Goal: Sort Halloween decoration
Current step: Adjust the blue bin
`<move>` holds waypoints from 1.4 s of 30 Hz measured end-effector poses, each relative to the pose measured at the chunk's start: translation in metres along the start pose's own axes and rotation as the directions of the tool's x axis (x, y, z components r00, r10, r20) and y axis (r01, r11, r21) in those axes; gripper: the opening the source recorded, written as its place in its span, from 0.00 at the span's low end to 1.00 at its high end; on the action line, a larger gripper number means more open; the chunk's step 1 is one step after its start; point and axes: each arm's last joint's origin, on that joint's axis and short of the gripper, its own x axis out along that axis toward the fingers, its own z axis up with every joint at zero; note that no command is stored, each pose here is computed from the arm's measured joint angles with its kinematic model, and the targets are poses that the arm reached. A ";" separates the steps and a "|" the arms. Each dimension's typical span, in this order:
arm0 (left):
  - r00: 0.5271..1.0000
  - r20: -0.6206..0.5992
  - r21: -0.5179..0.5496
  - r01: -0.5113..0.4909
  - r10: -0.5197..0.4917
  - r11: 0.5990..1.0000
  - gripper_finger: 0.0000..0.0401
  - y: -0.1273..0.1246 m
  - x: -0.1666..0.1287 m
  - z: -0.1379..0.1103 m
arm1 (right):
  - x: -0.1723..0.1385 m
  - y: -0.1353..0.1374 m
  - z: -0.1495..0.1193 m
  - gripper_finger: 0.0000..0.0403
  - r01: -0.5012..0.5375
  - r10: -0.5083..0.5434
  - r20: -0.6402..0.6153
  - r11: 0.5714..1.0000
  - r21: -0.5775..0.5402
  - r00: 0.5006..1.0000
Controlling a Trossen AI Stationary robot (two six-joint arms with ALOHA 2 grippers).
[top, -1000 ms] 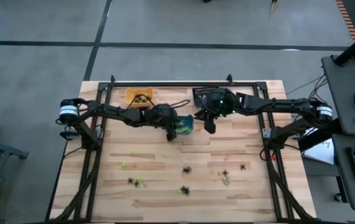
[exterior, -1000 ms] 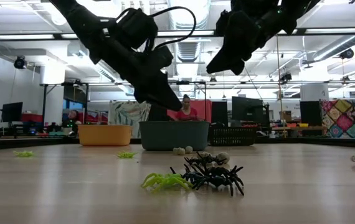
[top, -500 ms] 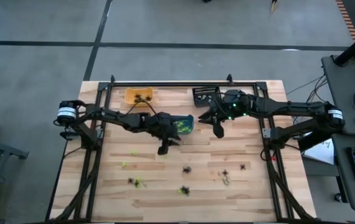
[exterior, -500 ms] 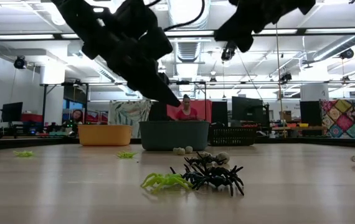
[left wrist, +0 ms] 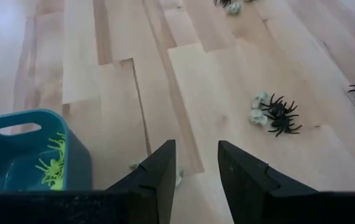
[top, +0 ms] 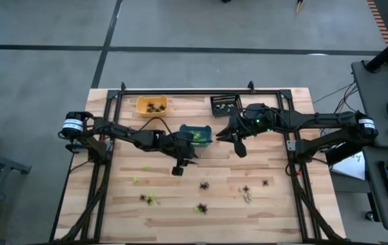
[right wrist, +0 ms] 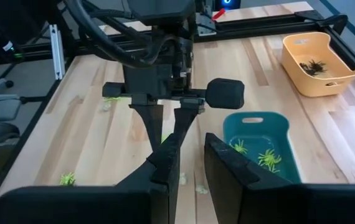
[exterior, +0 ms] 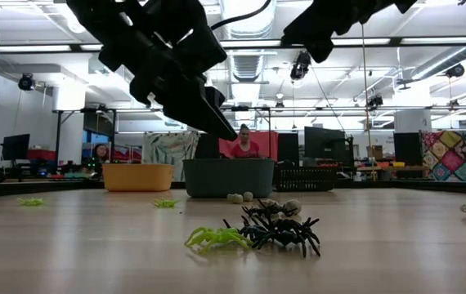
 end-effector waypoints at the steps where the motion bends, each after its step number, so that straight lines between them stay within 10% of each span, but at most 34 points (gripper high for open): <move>1: 1.000 0.001 0.000 0.003 -0.003 1.000 0.26 -0.001 0.000 0.000 | 0.000 0.001 0.000 0.16 -0.003 0.003 0.000 1.000 -0.001 1.000; 42: 0.984 -0.144 -0.128 -0.127 0.108 0.984 0.26 -0.003 0.055 -0.039 | 0.002 0.005 -0.003 0.16 -0.016 0.016 -0.009 1.000 0.000 1.000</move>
